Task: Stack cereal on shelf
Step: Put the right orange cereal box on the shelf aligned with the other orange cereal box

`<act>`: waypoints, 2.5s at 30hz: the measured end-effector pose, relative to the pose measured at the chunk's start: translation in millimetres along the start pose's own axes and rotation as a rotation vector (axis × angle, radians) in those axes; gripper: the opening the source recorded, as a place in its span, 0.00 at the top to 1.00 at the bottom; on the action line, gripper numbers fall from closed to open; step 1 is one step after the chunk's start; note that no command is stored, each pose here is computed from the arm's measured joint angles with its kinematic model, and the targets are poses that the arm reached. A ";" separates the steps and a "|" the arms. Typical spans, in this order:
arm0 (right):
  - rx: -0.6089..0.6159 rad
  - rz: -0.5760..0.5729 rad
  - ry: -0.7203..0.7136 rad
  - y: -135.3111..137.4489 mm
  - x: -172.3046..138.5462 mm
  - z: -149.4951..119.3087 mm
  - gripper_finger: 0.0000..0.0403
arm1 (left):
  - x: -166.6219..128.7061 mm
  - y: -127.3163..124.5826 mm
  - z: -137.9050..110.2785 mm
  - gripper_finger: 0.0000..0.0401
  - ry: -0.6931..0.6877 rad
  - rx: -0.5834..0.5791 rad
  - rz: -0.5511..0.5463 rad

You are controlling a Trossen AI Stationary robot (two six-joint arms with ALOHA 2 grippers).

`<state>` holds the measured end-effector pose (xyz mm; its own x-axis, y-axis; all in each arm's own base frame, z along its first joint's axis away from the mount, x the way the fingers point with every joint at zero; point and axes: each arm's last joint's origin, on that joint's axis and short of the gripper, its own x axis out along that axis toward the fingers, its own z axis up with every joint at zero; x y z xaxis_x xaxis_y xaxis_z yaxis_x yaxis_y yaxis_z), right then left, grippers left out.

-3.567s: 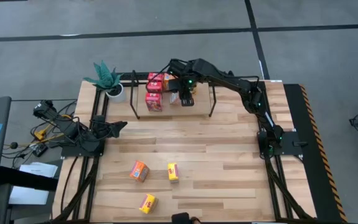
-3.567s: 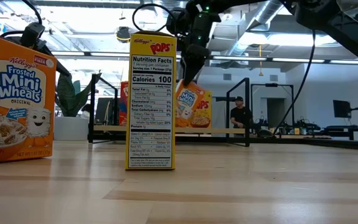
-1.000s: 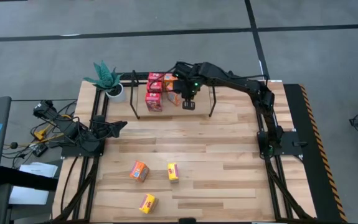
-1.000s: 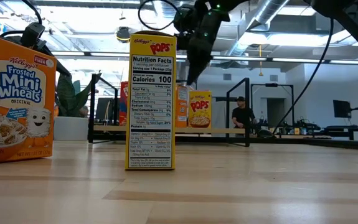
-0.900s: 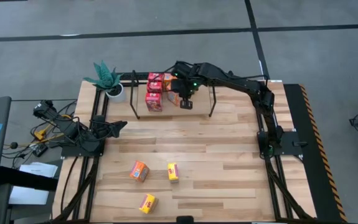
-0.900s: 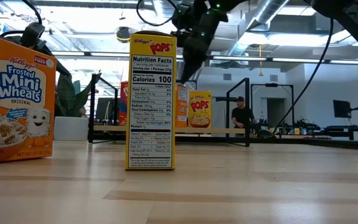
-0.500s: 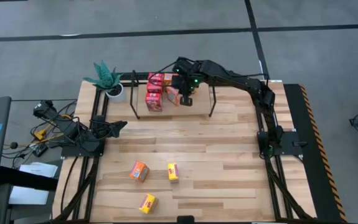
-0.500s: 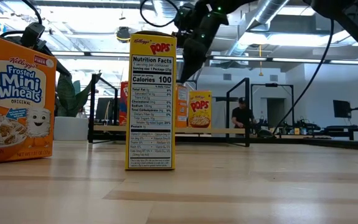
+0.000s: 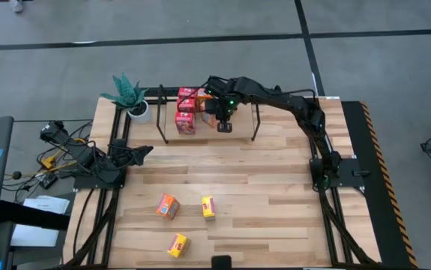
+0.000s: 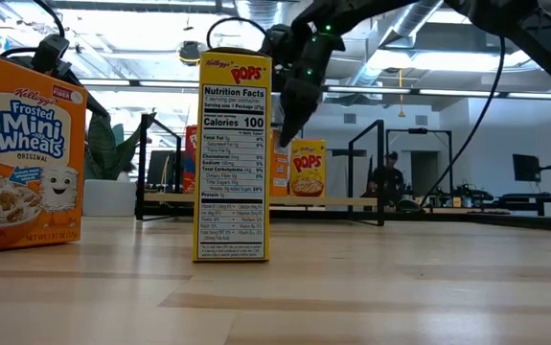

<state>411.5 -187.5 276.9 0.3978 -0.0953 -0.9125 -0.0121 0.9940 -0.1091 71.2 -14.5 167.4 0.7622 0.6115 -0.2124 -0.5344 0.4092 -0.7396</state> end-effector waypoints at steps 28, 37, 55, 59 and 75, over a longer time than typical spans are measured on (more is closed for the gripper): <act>-0.011 -0.237 -0.014 -17.2 -11.6 6.0 0.96 | 0.0 -0.1 0.7 0.29 -0.024 -0.010 0.002; 0.025 -0.144 0.006 -7.7 -27.5 6.9 0.91 | 0.0 -0.1 0.7 0.29 -0.024 -0.002 0.002; -0.088 -0.126 -0.148 23.5 -26.1 35.1 0.91 | 0.0 -0.1 0.6 0.29 -0.023 -0.002 0.002; -0.084 -0.150 -0.137 16.5 -26.0 32.4 0.93 | 0.0 -0.1 0.7 0.29 -0.023 -0.002 0.002; -0.082 -0.137 -0.144 12.6 -24.4 31.3 0.91 | 0.0 0.2 0.6 0.29 -0.023 0.002 0.004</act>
<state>430.3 -170.9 310.1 0.5279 -0.2144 -0.8218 -0.0212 0.9640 -0.2651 70.9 -14.0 167.5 0.7516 0.6285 -0.2003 -0.5379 0.4083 -0.7375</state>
